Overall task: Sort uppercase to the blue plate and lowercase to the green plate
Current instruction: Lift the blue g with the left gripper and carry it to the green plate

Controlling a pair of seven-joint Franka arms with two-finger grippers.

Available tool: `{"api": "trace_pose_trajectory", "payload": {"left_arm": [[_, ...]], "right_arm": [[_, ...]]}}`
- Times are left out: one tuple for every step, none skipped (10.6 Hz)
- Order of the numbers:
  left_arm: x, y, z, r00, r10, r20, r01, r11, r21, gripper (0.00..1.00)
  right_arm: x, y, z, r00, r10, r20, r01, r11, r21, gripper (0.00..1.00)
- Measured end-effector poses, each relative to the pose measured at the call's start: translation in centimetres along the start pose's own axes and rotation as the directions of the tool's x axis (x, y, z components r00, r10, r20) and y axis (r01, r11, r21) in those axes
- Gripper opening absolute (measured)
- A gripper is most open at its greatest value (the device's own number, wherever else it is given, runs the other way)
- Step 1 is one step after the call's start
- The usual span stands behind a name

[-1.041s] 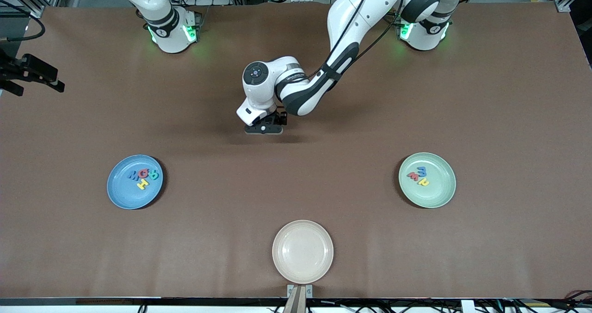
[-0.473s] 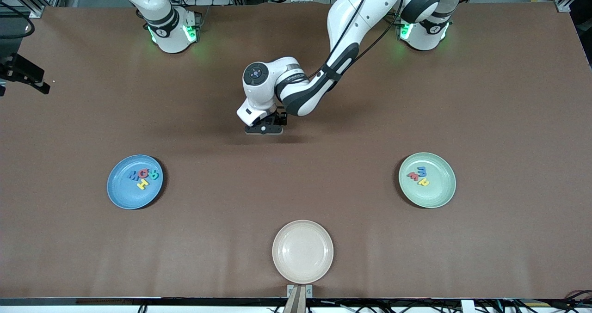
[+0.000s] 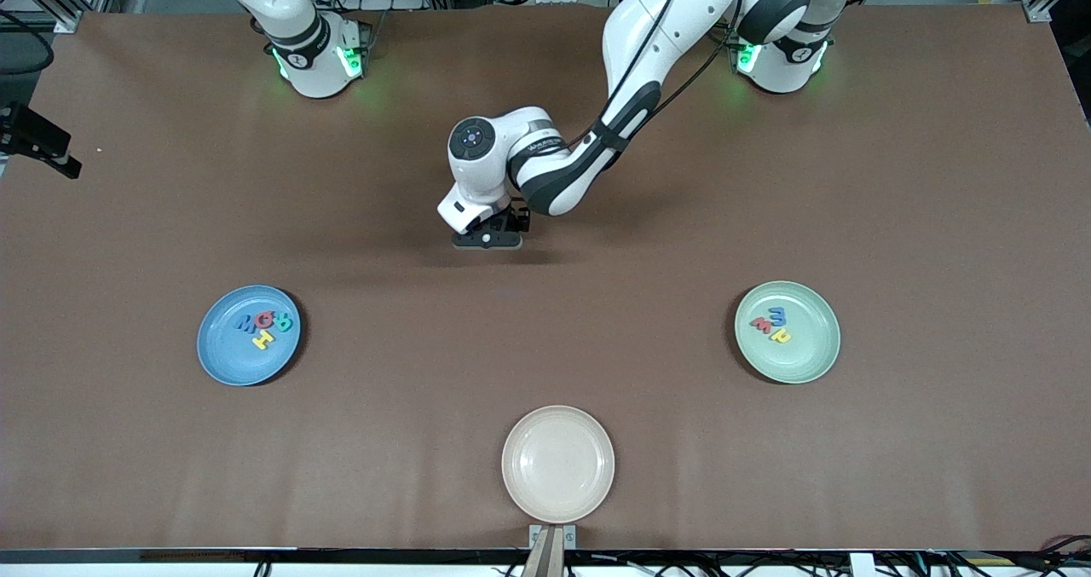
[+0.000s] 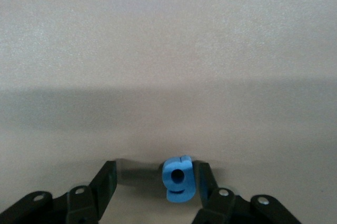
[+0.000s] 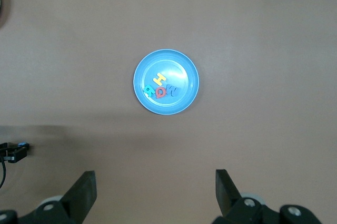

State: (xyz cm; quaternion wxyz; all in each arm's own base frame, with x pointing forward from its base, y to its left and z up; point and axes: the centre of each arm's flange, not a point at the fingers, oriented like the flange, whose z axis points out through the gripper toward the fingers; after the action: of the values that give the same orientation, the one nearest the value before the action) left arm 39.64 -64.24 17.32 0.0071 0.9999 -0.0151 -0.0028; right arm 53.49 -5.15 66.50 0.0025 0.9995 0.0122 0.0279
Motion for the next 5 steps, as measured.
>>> {"api": "trace_pose_trajectory", "payload": {"left_arm": [[0.04, 0.0, -0.03, 1.0, 0.0, 0.0, 0.0, 1.0, -0.001, 0.68], [0.08, -0.01, -0.05, 1.0, -0.001, -0.001, 0.001, 1.0, -0.001, 0.59], [0.09, -0.01, -0.06, 1.0, -0.001, -0.001, 0.001, 1.0, -0.001, 0.58], [0.11, -0.03, -0.04, 1.0, -0.001, -0.001, 0.001, 1.0, -0.001, 0.4], [0.19, -0.03, -0.14, 1.0, -0.003, -0.002, 0.003, 1.0, -0.002, 0.26]], "right_arm": [[0.0, 0.0, 0.0, 1.0, 0.0, 0.0, 0.0, 1.0, 0.0, 1.0], [0.0, -0.03, 0.0, 1.0, 0.0, 0.0, 0.0, 1.0, 0.0, 1.0], [0.01, -0.09, 0.0, 1.0, -0.001, 0.0, 0.001, 1.0, 0.0, 1.0], [0.03, -0.18, 0.0, 1.0, -0.003, 0.0, 0.003, 1.0, 0.0, 1.0], [0.04, -0.26, 0.0, 1.0, -0.004, -0.001, 0.004, 1.0, 0.0, 1.0]]}}
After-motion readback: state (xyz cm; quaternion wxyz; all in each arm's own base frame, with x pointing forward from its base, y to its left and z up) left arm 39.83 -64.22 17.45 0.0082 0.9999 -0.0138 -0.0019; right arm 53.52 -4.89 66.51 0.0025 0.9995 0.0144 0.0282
